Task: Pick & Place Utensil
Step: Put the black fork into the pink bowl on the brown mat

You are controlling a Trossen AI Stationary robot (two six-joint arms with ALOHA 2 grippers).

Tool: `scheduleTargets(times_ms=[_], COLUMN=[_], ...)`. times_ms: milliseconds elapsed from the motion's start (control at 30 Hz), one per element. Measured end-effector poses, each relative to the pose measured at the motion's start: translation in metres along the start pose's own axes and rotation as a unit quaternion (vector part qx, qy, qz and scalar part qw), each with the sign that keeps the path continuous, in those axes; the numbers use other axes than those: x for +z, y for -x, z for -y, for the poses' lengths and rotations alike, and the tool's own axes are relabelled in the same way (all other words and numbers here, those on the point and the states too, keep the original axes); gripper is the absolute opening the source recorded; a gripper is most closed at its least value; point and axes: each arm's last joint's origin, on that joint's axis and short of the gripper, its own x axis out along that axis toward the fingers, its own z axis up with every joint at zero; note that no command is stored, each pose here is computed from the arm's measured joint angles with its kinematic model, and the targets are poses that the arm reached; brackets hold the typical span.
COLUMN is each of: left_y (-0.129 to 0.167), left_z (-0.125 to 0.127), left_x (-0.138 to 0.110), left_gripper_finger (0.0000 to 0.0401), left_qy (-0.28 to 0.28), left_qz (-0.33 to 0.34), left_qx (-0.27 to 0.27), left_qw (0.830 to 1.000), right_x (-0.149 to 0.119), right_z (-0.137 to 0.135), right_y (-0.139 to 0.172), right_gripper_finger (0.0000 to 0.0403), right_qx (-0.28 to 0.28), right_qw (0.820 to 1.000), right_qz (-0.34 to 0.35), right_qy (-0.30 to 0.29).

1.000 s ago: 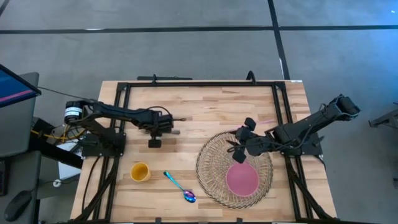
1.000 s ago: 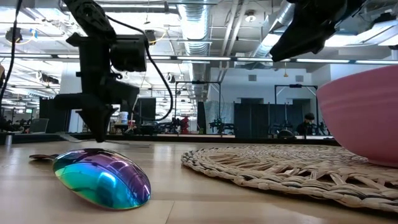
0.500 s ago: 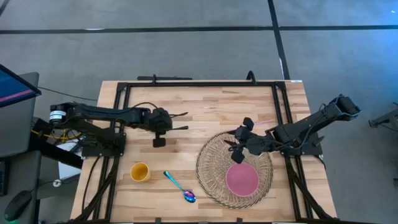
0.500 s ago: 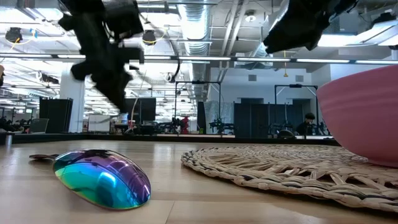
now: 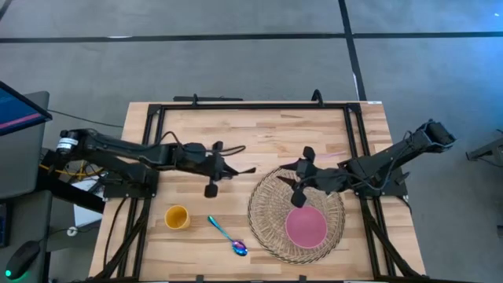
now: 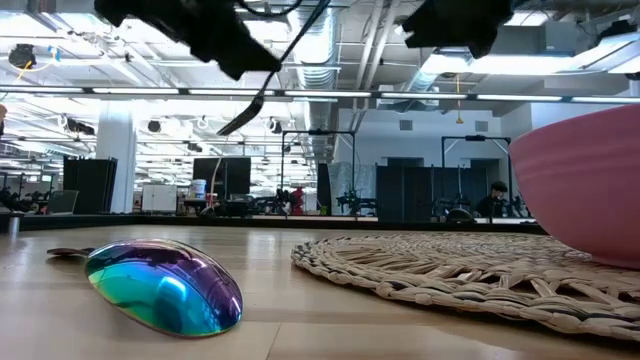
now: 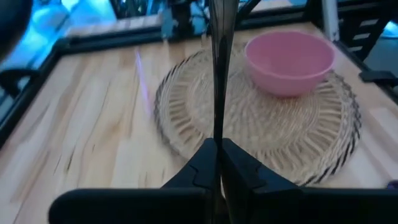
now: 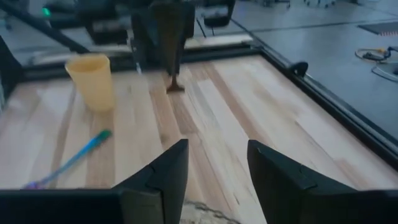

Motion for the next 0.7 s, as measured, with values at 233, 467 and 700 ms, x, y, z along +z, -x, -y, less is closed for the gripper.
scheduleTargets(times_ms=[233,467,700], left_y=[-0.021,-0.033,-0.032], left_z=[0.004,0.005,0.005], left_x=[0.002,-0.002,0.0], left_gripper_finger=[0.0011,0.0012,0.0012], left_qy=[-0.01,0.0,0.001], left_qz=[0.04,0.044,0.049], left_qx=[-0.001,-0.001,0.0], left_qw=[0.999,0.999,0.999], right_x=[0.002,-0.011,-0.013], right_z=[-0.012,-0.028,-0.021], right_y=[-0.025,-0.062,-0.087], right_gripper_finger=[0.0149,0.0143,0.0142], right_qx=[0.047,0.059,0.031], right_qw=[0.998,0.992,0.993], right_qz=[0.044,0.073,0.082], right_qy=[0.023,0.079,0.079])
